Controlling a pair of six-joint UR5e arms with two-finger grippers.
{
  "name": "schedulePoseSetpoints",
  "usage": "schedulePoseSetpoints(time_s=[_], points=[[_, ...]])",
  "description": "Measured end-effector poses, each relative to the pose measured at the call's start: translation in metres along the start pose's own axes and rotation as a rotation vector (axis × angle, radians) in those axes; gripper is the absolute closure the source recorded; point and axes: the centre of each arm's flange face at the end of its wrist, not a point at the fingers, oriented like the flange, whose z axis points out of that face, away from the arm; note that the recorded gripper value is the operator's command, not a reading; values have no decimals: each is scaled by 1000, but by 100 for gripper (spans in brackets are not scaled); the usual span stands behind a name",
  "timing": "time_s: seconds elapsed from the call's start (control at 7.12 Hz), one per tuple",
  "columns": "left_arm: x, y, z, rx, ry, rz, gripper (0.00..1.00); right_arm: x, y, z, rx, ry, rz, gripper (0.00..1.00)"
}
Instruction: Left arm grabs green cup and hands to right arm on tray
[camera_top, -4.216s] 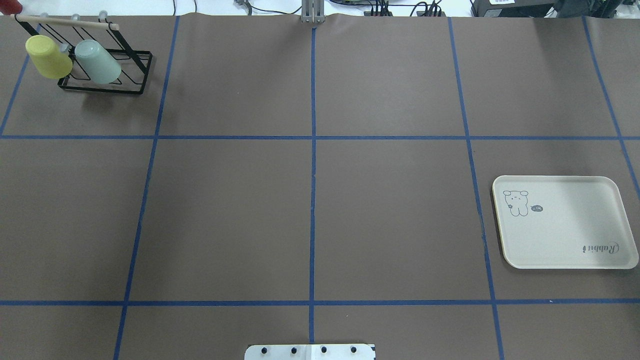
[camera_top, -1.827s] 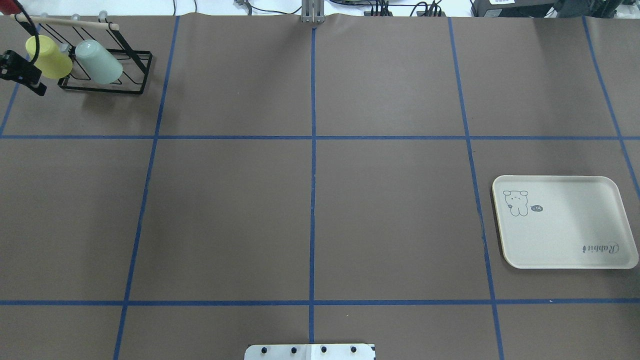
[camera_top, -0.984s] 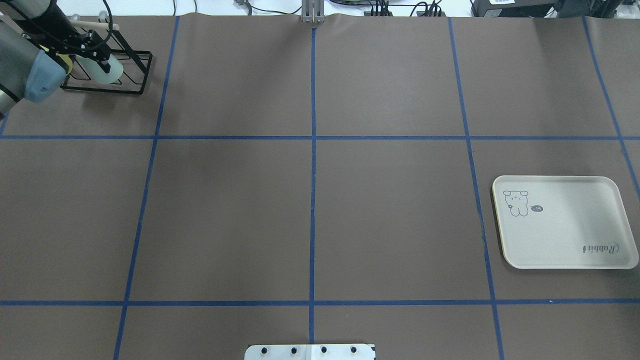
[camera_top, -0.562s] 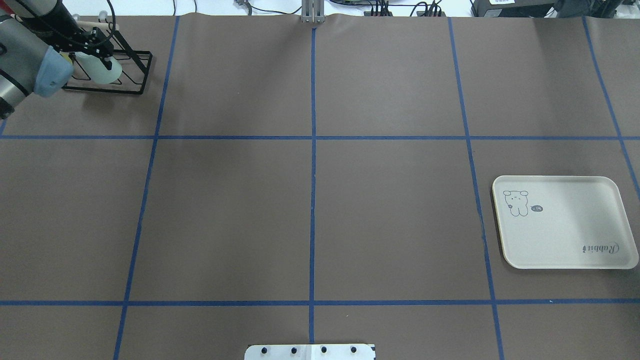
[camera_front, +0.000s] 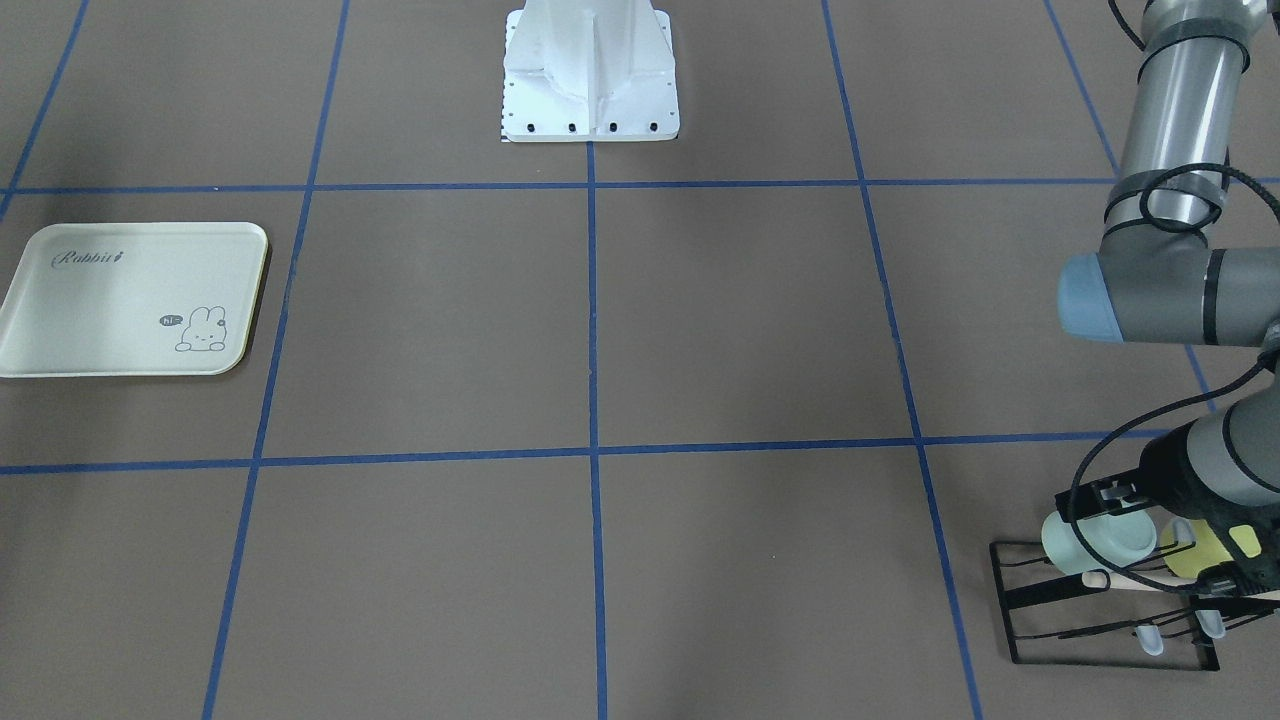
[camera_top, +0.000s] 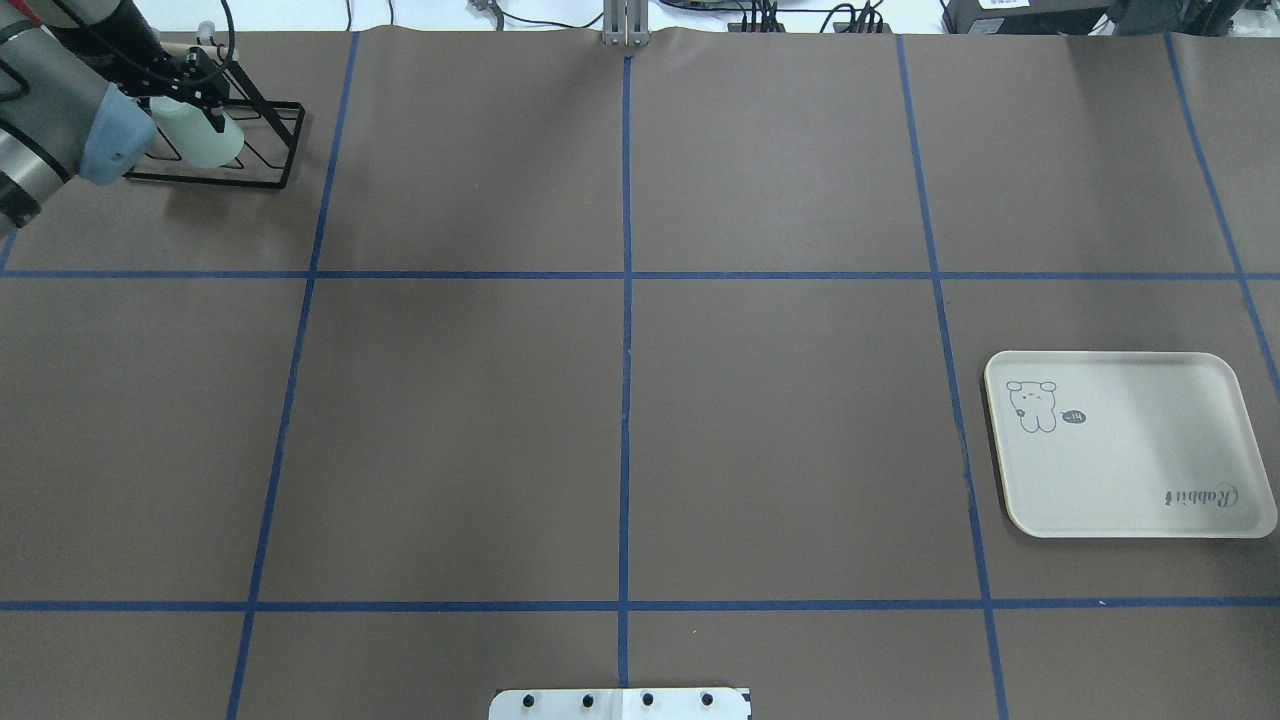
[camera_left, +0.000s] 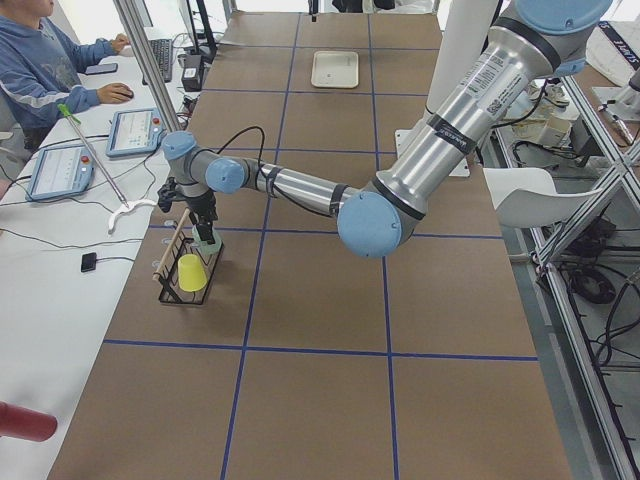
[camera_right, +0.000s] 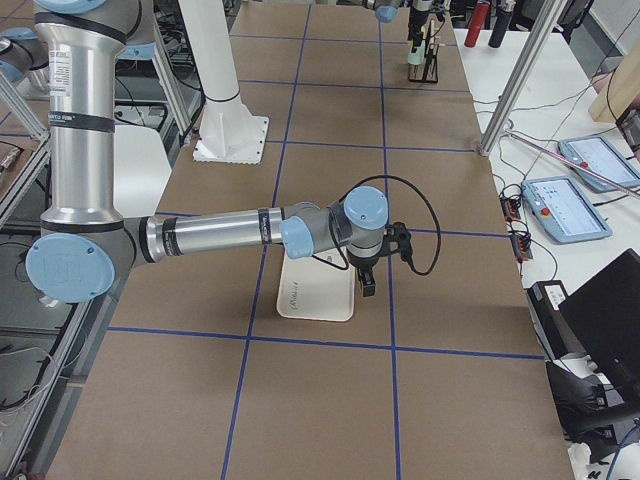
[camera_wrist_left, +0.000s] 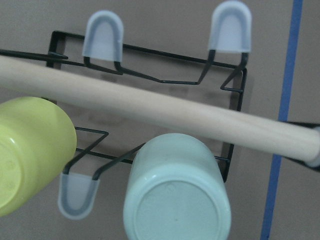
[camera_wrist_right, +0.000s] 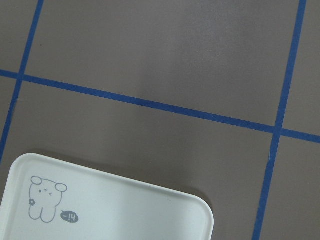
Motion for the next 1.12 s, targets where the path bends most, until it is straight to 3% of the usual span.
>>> schedulePoseSetpoints(time_s=[0.84, 1.12], points=[[7, -16, 1, 3, -1, -13, 5, -1, 0, -1, 2, -1, -3, 1], [2, -19, 2, 7, 0, -16, 20, -2, 0, -2, 4, -1, -5, 1]])
